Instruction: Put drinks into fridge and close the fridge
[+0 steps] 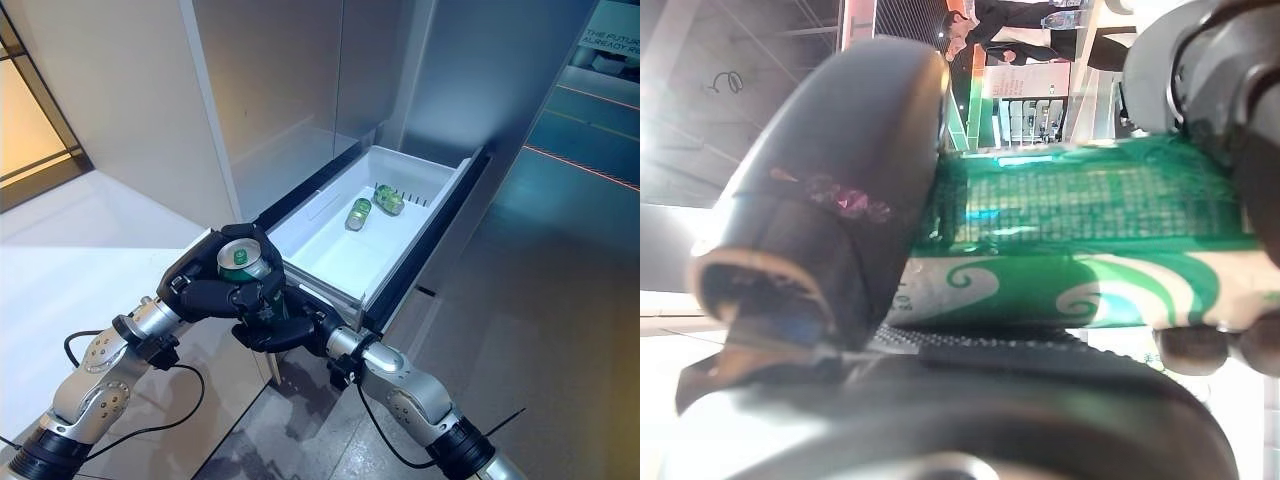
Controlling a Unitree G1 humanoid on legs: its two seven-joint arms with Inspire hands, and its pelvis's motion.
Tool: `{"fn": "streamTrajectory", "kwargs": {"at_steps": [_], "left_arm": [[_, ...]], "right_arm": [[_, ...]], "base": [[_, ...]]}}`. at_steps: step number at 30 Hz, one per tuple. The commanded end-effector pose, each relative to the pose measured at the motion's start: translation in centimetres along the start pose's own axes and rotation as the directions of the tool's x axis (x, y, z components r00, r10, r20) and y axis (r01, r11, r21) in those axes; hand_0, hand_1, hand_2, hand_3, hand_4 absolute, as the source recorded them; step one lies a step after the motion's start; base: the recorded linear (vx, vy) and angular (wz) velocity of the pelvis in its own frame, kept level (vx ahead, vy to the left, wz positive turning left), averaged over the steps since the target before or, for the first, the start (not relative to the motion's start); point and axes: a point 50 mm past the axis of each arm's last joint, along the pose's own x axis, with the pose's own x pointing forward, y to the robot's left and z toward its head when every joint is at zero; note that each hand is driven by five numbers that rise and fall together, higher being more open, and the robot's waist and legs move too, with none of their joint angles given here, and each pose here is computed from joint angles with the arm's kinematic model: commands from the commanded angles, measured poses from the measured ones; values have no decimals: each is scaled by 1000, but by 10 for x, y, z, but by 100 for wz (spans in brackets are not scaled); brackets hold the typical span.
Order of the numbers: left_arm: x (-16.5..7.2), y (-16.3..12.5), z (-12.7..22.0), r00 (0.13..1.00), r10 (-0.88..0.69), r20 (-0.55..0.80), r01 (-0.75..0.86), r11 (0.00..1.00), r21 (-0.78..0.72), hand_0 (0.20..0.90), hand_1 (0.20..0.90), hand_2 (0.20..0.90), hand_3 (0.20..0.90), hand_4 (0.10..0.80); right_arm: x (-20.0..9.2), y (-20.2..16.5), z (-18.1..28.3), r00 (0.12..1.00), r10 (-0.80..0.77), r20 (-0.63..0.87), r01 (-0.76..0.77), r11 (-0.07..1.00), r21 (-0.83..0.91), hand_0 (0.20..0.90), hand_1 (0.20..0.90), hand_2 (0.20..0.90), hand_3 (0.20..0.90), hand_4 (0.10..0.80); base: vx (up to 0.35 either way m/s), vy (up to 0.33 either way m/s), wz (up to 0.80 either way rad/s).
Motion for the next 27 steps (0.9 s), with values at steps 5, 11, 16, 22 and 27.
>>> {"fn": "streamTrajectory", "kwargs": {"at_steps": [5,11,16,22,27], "left_arm": [[38,-29,57,915,-255,314,218,964,150,900,900,900,900,800],[36,-26,76,892,-242,381,136,949,284,900,900,900,900,800],[31,-25,97,826,-217,520,46,946,321,900,900,900,900,800],[23,-23,115,713,-134,688,-85,958,275,900,900,900,900,800],[22,-22,121,666,-74,743,-173,953,250,900,900,900,900,800]], "right_arm": [[19,-3,84,960,-14,281,58,987,-152,300,300,300,200,100],[17,-13,88,964,-56,259,110,974,-197,300,300,300,200,100],[17,-19,89,964,-84,253,138,969,-206,300,300,300,200,100],[19,-20,89,961,-103,256,157,967,-201,300,300,300,200,100],[21,-20,90,958,-114,262,174,960,-218,300,300,300,200,100]], "base": [[-9,-5,0],[-13,-8,0],[0,0,0],[0,0,0],[0,0,0]]}}
